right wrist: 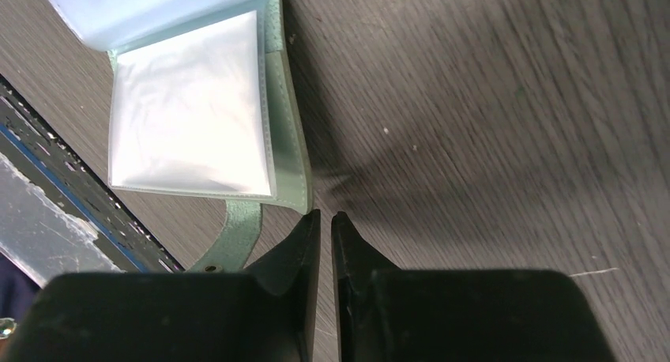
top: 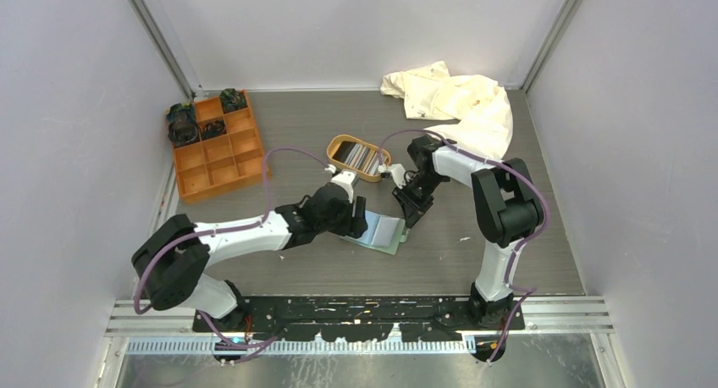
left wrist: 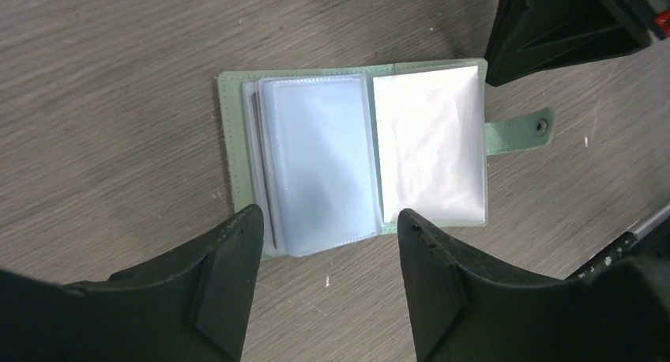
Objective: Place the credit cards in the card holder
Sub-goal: Open the card holder at the center of the board.
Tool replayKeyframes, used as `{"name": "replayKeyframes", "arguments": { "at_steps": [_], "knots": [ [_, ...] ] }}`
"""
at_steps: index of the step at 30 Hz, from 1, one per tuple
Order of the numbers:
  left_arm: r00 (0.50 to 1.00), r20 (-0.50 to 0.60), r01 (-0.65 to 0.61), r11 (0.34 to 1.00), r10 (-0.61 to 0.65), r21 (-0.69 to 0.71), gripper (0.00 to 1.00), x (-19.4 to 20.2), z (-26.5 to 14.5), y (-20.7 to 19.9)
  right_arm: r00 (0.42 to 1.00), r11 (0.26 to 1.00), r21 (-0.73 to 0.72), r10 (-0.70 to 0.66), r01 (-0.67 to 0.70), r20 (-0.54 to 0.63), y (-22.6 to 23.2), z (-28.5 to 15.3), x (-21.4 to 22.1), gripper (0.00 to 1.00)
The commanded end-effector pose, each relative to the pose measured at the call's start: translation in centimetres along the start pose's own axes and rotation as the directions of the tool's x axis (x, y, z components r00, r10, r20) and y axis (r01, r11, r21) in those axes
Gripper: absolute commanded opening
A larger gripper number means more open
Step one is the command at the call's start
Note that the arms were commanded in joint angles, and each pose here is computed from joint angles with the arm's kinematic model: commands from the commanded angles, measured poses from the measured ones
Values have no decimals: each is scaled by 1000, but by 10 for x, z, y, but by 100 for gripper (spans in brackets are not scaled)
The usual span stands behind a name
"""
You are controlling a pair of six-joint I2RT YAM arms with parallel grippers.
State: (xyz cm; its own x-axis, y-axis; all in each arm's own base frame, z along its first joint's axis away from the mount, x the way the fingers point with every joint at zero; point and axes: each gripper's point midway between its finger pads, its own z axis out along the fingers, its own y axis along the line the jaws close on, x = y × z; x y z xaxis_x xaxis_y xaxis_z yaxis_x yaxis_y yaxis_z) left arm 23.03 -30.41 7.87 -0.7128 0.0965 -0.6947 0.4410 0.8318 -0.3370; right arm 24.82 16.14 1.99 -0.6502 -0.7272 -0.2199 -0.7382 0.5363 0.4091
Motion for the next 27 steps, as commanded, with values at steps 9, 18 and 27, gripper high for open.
{"name": "replayKeyframes", "arguments": {
  "at_steps": [9, 18, 27],
  "knots": [
    [997, -64, 22, 968, -40, -251, 62, 9, 26, -7, 999, 1000, 11, 10, -10, 36, 2, -13, -12, 17],
    [997, -80, -17, 944, -10, -330, 61, 14, 30, -5, 999, 1000, 6, 17, -18, 28, 2, -11, -11, 17],
    [997, -75, -59, 933, 34, -354, 65, 8, 26, -5, 1000, 1000, 2, 23, -23, 17, 1, -9, -9, 17]
  ]
}}
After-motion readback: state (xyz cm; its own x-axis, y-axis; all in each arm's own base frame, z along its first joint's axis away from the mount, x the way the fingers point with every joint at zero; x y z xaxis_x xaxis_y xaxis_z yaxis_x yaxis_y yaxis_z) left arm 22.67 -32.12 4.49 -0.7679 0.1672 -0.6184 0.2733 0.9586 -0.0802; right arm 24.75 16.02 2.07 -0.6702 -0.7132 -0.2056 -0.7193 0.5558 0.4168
